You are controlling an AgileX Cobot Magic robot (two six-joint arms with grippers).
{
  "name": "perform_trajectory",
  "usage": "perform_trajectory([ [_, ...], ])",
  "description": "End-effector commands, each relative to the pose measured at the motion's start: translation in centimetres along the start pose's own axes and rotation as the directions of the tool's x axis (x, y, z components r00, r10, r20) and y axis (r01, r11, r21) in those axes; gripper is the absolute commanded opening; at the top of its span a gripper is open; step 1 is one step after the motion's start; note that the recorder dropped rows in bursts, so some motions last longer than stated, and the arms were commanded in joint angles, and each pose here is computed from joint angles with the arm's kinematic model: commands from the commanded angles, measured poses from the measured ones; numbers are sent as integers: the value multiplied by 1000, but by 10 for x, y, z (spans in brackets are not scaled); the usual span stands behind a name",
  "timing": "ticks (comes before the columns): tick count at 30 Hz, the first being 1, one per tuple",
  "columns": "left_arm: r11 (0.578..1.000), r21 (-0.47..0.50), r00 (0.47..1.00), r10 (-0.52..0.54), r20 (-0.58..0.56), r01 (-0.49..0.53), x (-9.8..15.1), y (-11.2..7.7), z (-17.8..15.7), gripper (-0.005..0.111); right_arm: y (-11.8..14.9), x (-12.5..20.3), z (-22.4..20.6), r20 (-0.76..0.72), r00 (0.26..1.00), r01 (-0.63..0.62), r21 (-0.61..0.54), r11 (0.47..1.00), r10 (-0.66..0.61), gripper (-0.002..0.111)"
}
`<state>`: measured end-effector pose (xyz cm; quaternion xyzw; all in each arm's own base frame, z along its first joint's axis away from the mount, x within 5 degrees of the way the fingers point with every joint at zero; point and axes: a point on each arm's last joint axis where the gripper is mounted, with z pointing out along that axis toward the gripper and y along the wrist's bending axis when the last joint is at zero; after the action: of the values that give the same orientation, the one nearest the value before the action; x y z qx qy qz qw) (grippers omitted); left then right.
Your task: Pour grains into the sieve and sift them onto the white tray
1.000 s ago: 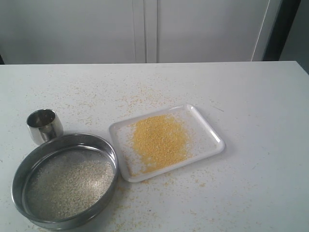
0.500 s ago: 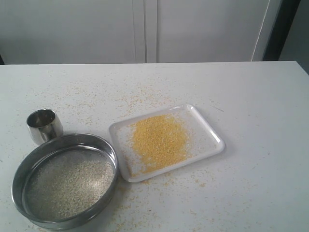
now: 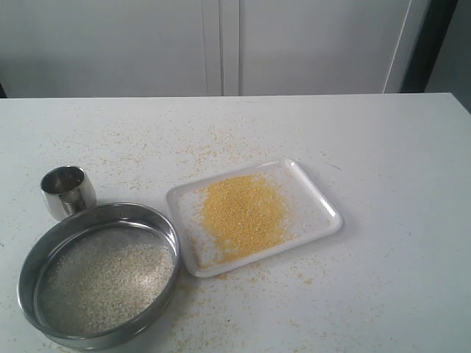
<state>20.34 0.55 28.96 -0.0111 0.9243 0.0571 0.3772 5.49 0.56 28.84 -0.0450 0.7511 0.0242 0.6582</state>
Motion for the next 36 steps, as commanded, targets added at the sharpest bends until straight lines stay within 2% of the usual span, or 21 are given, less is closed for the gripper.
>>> perform_trajectory([
  [1,1000,-5,1000,0,-5,0,2,1,0,1,0,20,2,51,999,-14,9,1000,13,0],
  [12,1000,-5,1000,0,-5,0,2,1,0,1,1,81,9,8,1000,-17,10,1000,17,0],
  [15,1000,-5,1000,0,-5,0,2,1,0,1,2,94,12,-17,998,-65,11,998,65,0],
  [19,1000,-5,1000,0,-5,0,2,1,0,1,2,97,13,-28,996,-88,12,996,88,0],
  [30,1000,-5,1000,0,-5,0,2,1,0,1,2,102,13,-90,994,-56,13,998,56,0],
  [36,1000,-5,1000,0,-5,0,2,1,0,1,2,103,13,-94,992,83,0,997,-83,0],
])
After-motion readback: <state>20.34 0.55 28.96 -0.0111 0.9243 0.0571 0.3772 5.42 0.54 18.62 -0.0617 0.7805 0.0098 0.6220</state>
